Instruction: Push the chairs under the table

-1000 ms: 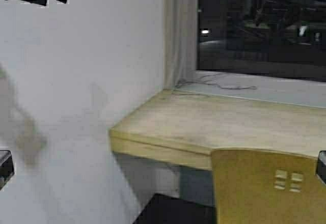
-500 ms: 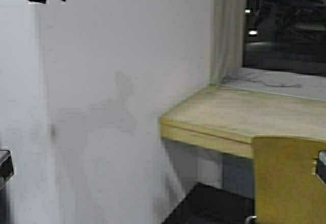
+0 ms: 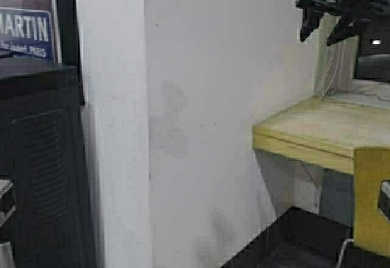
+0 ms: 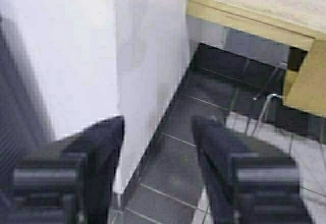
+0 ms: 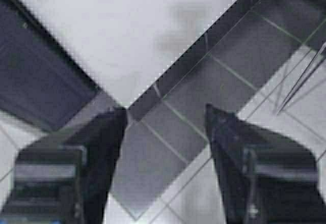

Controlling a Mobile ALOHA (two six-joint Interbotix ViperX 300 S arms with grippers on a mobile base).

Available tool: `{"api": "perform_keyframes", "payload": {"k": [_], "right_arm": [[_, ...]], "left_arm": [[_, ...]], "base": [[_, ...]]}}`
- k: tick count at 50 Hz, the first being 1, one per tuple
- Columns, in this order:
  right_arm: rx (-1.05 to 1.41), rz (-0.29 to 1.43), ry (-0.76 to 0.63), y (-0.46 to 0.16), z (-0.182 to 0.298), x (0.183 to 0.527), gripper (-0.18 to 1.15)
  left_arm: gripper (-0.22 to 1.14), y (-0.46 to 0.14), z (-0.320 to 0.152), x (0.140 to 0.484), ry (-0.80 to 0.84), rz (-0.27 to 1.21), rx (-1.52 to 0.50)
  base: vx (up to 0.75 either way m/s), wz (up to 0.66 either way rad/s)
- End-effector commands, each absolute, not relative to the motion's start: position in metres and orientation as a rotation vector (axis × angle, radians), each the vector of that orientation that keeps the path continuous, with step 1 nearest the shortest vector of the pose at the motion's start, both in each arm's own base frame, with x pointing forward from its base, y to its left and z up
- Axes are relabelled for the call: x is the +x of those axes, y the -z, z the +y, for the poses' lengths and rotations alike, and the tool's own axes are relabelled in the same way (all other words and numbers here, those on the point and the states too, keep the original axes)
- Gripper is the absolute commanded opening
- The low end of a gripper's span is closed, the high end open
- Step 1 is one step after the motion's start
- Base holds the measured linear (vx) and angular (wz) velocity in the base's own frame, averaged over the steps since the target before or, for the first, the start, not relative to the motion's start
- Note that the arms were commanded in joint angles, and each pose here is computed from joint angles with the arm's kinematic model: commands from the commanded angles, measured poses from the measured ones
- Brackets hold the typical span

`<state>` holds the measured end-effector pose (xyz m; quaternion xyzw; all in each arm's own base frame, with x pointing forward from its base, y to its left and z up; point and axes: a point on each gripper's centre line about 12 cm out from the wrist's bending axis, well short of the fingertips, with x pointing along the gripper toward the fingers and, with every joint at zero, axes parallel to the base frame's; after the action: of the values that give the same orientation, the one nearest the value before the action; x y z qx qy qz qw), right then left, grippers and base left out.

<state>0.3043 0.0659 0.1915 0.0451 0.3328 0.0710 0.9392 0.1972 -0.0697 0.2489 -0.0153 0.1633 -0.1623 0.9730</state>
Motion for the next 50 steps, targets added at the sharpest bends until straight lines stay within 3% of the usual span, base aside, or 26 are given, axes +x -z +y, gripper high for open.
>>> {"api": "perform_keyframes", "payload": {"k": [1,20,50], "right_arm": [[0.103,0.651,-0.143,-0.201,0.066,0.312,0.85],[0.125,0.658,-0.109,-0.2,0.06,0.333,0.85],[0.179,0.686,-0.082,-0.199,0.058,0.331,0.85]], "left_arm": [[0.81,-0.258,-0.069,0.201,0.315,0.304,-0.049],[0.81,-0.255,-0.068,0.2,0.315,0.315,-0.052],[0.81,-0.25,-0.068,0.194,0.318,0.363,-0.101]], "base": [[-0.35,-0.04],[-0.36,-0.06],[-0.35,-0.16]]}}
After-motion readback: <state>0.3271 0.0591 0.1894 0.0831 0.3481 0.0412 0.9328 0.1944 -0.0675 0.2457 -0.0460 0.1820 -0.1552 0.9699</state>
